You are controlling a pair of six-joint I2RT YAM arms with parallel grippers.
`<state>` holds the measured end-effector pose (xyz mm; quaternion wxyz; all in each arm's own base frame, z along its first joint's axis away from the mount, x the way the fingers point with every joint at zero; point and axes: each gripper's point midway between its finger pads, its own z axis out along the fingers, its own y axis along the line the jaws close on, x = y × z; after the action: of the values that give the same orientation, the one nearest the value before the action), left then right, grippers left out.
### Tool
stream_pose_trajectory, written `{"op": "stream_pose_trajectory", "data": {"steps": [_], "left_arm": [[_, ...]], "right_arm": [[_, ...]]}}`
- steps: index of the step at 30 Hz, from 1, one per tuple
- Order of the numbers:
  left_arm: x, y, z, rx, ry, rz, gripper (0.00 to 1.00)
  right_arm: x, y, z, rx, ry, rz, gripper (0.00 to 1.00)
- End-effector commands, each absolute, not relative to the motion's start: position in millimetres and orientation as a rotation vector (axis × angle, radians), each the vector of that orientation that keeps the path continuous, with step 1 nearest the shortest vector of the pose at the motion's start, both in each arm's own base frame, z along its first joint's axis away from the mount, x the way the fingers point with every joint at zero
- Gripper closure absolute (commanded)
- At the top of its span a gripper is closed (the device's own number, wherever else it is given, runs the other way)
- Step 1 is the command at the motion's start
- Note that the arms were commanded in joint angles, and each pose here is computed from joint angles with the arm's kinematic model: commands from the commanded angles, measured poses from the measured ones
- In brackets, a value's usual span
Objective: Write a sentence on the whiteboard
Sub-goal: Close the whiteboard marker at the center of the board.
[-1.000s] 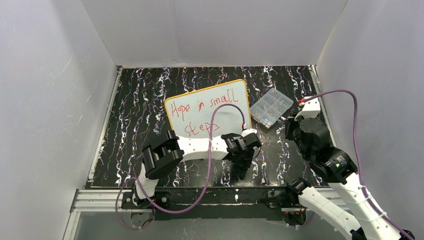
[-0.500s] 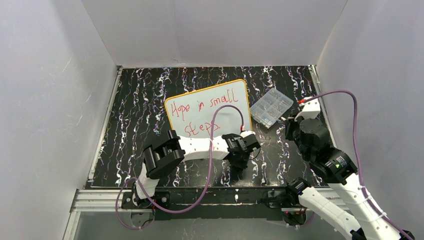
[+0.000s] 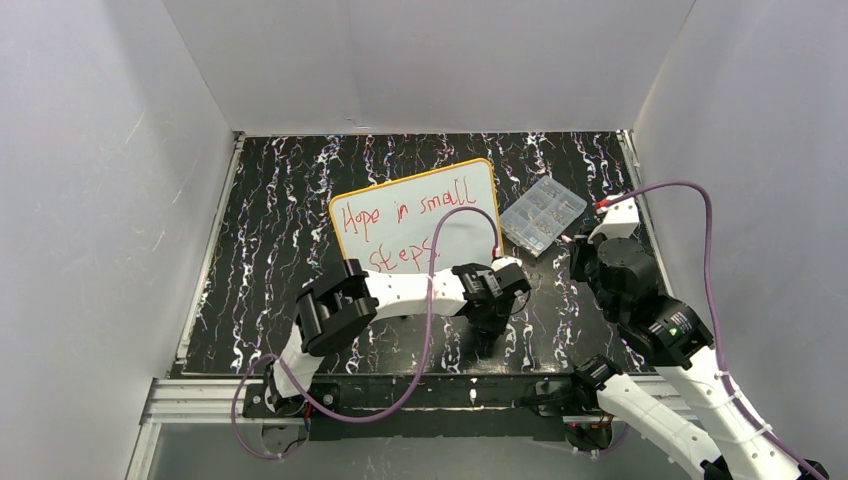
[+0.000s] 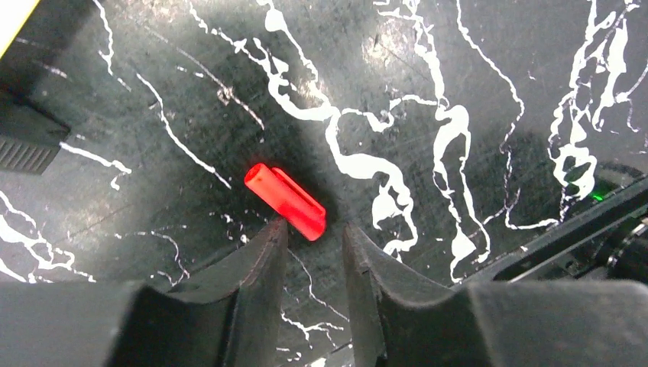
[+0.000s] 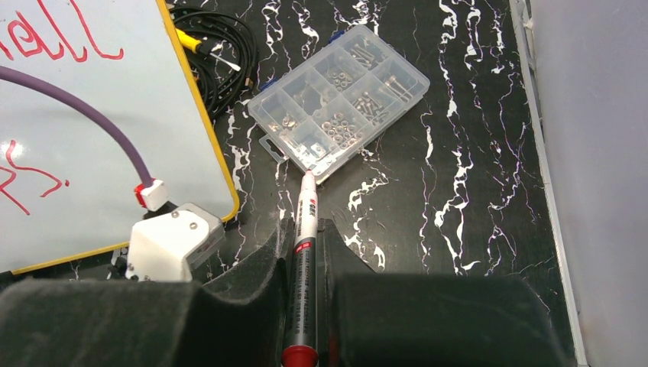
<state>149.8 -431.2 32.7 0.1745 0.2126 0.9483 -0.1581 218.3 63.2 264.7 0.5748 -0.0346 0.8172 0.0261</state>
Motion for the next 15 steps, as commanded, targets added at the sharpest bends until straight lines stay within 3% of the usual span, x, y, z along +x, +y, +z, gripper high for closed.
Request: {"op": "stream_pose_trajectory", "data": {"steps": [1, 15], "left_arm": [[160, -420, 27, 0.622, 2.68, -0.324, 0.7], [171, -386, 26, 0.59, 2.672, -0.169, 0.76]], "right_arm": [[222, 60, 277, -0.043, 1.856, 0.067, 0.98], [221, 59, 278, -0.04, 1.847, 0.07, 0.98]]}}
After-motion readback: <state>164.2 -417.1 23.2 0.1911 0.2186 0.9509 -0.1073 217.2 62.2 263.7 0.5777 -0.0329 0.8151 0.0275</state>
